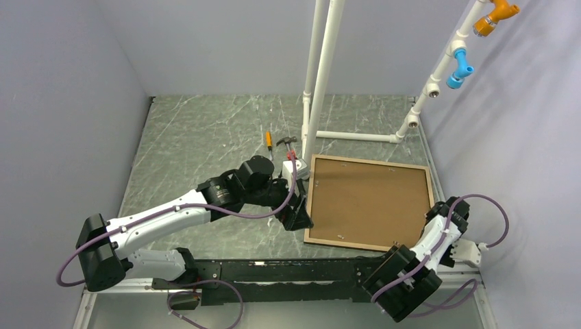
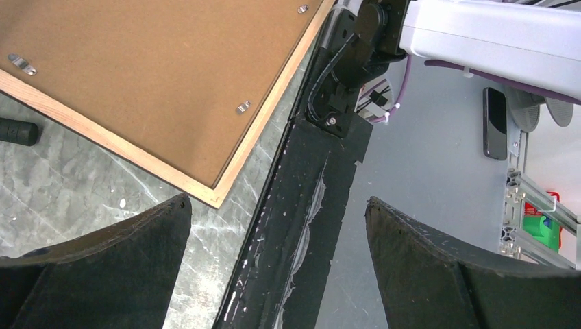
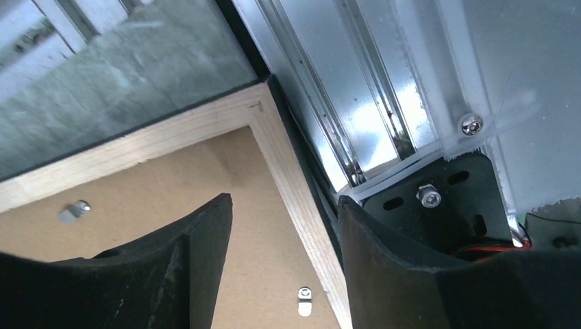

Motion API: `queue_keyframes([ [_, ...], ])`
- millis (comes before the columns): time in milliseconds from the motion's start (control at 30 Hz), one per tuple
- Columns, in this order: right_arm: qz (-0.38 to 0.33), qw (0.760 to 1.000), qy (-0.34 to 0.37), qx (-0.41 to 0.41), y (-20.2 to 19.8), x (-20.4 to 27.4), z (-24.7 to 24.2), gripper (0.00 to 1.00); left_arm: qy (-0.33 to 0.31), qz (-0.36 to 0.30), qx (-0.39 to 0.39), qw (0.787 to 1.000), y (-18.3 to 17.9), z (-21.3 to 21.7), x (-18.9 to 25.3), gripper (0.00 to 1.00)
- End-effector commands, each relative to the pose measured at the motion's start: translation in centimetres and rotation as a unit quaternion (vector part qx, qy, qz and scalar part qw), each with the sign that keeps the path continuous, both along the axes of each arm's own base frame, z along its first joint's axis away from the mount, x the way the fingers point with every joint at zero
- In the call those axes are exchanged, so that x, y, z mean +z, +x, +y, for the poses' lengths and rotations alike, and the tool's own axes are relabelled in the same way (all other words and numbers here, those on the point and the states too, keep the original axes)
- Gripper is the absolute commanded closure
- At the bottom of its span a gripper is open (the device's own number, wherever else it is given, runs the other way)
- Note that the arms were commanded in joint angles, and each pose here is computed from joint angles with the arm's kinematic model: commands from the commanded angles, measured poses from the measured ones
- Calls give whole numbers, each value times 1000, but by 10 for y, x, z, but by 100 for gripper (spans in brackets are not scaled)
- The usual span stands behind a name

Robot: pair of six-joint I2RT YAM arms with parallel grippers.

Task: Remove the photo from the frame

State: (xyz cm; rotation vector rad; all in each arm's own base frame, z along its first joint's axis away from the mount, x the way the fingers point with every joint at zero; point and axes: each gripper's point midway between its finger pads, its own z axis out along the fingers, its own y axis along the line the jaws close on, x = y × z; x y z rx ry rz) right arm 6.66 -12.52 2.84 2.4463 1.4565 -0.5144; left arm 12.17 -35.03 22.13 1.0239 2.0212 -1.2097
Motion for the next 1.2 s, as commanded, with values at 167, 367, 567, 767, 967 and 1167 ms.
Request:
queue_keyframes([
  [167, -40, 989, -135, -45, -1, 20, -36, 48, -50, -43, -19, 998, -1, -6, 40, 1],
  [367, -21, 991, -123, -58, -4, 15, -37, 52, -45, -45, -19, 998, 2, -8, 41, 1],
  [567, -4, 993, -98, -64, -4, 5, -36, 52, -32, -45, -11, 998, 9, -13, 37, 1],
  [767, 7, 994, -89, -65, -4, -9, -37, 61, -20, -45, 0, 999, 17, -19, 35, 1],
  [967, 10, 994, -94, -49, -2, -7, -41, 71, -6, -52, 8, 999, 25, -23, 17, 0],
  [1167, 2, 996, -86, -37, 2, -11, -39, 96, 37, -136, 5, 990, 41, -27, -11, 1],
])
